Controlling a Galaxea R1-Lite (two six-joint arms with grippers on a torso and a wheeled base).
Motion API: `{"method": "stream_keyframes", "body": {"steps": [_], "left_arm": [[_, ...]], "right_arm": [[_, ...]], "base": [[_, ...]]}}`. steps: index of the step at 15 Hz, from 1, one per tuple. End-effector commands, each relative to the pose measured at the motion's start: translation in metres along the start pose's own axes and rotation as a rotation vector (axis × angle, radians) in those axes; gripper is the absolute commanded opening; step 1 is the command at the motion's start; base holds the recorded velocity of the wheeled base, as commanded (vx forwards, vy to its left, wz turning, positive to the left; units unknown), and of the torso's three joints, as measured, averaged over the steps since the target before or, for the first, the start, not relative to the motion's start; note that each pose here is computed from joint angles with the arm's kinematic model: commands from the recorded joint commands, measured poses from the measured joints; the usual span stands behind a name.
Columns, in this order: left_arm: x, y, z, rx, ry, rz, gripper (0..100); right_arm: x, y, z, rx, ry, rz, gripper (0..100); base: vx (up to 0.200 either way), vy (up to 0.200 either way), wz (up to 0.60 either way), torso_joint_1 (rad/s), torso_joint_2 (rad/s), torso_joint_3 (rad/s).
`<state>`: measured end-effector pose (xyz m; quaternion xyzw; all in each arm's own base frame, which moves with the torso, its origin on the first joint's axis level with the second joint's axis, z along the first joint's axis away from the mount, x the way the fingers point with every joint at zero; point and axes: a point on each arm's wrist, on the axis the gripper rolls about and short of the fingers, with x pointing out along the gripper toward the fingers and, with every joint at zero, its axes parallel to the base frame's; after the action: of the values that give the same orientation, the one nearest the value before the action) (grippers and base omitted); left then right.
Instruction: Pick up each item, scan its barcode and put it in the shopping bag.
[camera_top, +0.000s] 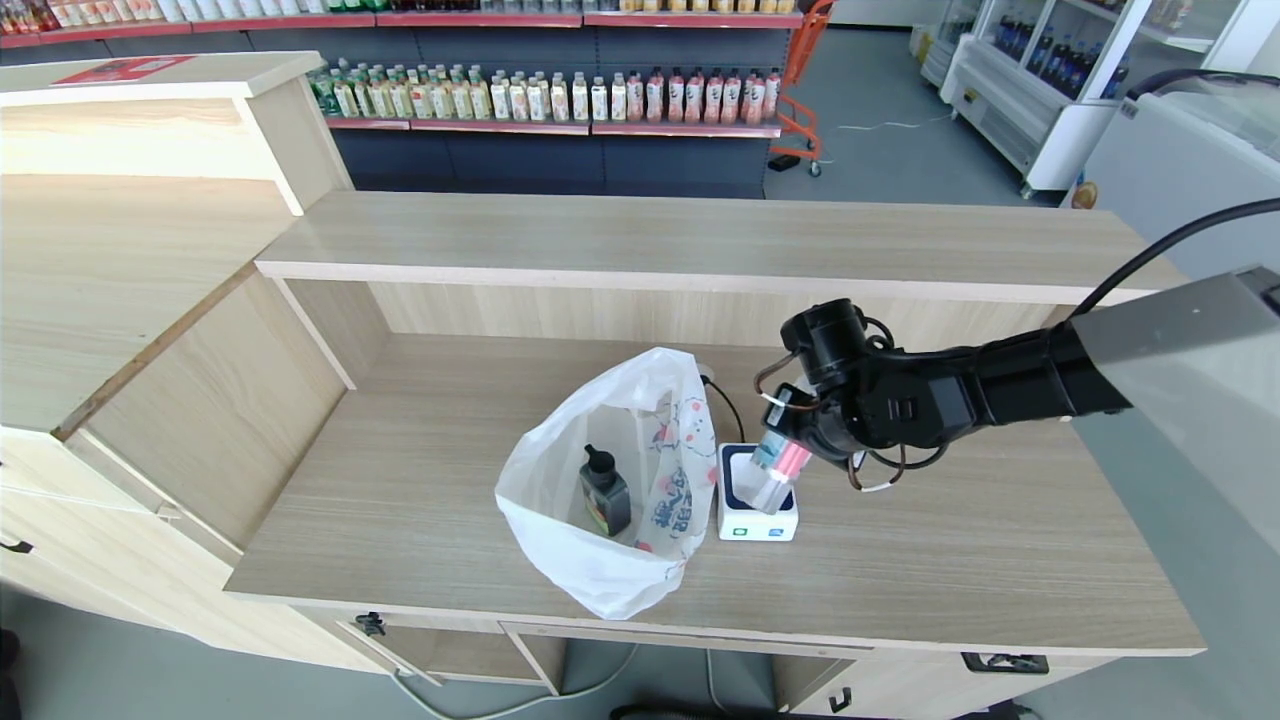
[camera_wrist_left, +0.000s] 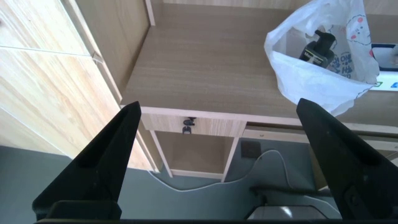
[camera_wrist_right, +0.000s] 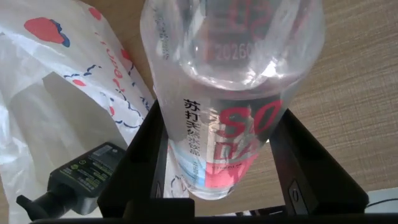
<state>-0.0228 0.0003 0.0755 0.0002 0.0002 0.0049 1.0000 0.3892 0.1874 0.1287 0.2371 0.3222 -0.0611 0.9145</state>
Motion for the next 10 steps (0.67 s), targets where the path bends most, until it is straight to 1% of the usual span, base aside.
{"method": "stream_keyframes", "body": {"steps": [1, 2, 4, 5, 8, 9, 10], "left_arm": [[0.0, 0.0, 0.0, 0.0, 0.0, 0.002, 100], [0.0, 0.0, 0.0, 0.0, 0.0, 0.001, 100], [0.0, 0.0, 0.0, 0.001, 0.0, 0.001, 100], [0.0, 0.0, 0.0, 0.001, 0.0, 0.001, 100], [0.0, 0.0, 0.0, 0.0, 0.0, 0.001, 100], [0.0, 0.0, 0.0, 0.0, 0.0, 0.001, 100], [0.0, 0.0, 0.0, 0.0, 0.0, 0.001, 100]], "right_arm": [[-0.005, 0.003, 0.003, 0.004, -0.012, 0.017, 0], [-0.008, 0.005, 0.005, 0.005, -0.016, 0.028, 0], [-0.015, 0.012, 0.01, 0.009, -0.052, 0.076, 0], [-0.022, 0.018, 0.012, -0.015, -0.078, 0.116, 0], [-0.029, 0.024, 0.02, -0.122, -0.146, 0.183, 0], [-0.03, 0.026, 0.021, -0.14, -0.165, 0.197, 0], [-0.031, 0.027, 0.022, -0.177, -0.188, 0.248, 0]], "base": [[0.0, 0.0, 0.0, 0.0, 0.0, 0.0], [0.0, 0.0, 0.0, 0.0, 0.0, 0.0], [0.0, 0.0, 0.0, 0.0, 0.0, 0.0], [0.0, 0.0, 0.0, 0.0, 0.0, 0.0], [0.0, 0.0, 0.0, 0.0, 0.0, 0.0], [0.0, 0.0, 0.0, 0.0, 0.0, 0.0], [0.0, 0.0, 0.0, 0.0, 0.0, 0.0]]}}
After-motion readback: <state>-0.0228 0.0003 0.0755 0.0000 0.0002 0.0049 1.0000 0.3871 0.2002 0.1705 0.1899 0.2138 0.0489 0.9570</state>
